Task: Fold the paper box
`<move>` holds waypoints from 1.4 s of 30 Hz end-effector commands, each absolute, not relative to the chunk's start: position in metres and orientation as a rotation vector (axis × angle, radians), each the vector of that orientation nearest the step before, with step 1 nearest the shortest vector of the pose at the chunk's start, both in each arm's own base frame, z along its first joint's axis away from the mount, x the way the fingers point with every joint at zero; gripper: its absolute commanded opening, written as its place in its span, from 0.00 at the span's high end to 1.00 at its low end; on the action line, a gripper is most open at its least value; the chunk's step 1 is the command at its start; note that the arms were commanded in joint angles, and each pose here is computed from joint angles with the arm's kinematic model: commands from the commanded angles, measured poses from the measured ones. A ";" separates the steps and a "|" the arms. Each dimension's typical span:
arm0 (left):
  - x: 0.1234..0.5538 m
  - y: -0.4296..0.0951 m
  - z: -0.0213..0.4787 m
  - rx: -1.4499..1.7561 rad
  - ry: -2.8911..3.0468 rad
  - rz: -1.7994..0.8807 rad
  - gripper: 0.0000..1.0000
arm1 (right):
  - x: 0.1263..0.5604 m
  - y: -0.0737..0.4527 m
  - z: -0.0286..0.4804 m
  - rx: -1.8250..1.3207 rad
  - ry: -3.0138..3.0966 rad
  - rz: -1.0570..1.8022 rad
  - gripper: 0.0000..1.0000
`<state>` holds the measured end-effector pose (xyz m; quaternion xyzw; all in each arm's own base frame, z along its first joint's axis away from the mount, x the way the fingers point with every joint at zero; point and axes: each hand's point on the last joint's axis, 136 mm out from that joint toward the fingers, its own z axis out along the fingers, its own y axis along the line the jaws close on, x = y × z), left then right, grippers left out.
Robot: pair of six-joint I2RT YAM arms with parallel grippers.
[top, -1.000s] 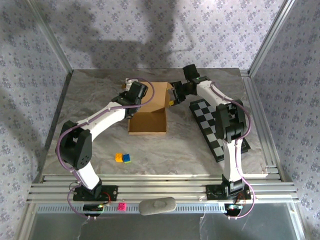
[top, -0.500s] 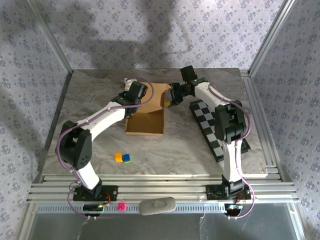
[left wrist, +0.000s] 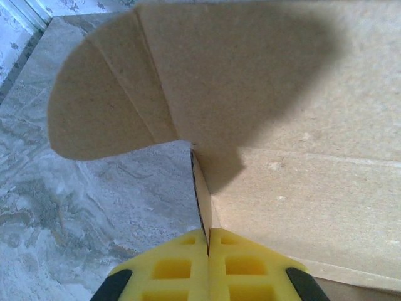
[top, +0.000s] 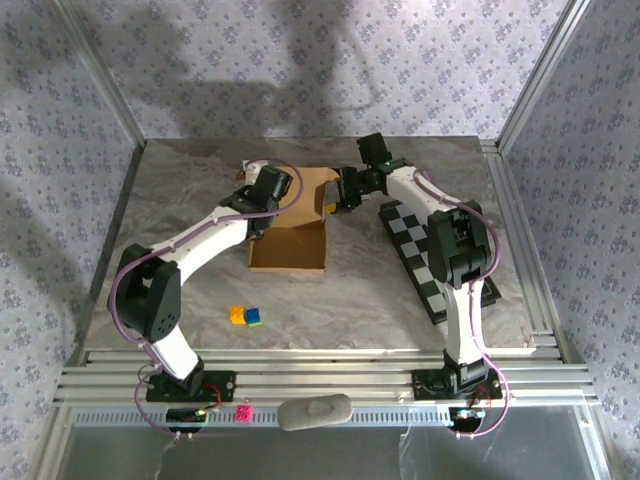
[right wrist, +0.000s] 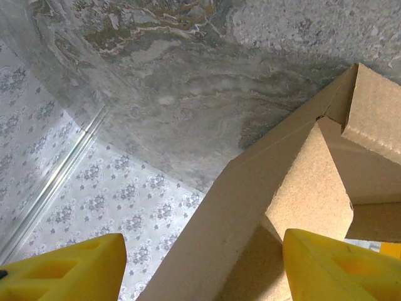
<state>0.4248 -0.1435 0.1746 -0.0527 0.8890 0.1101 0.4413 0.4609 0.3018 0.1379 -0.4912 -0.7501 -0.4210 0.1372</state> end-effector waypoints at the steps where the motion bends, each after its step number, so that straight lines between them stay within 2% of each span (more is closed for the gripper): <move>1: 0.423 -0.163 0.183 -0.134 2.197 0.133 1.00 | 0.447 0.326 0.165 -1.329 -2.104 -1.278 0.32; 21: 0.424 -0.166 0.183 -0.146 2.197 0.104 1.00 | 0.437 0.354 0.165 -1.276 -2.031 -1.255 0.39; 25: 0.423 -0.166 0.183 -0.141 2.199 0.107 1.00 | 0.430 0.354 0.163 -1.243 -2.021 -1.223 0.36; 34: 0.424 -0.161 0.182 -0.151 2.199 0.113 1.00 | 0.422 0.353 0.166 -1.192 -2.016 -1.222 0.35; 42: 0.427 -0.154 0.186 -0.209 2.190 0.100 1.00 | 0.431 0.347 0.169 -1.156 -2.027 -1.239 0.32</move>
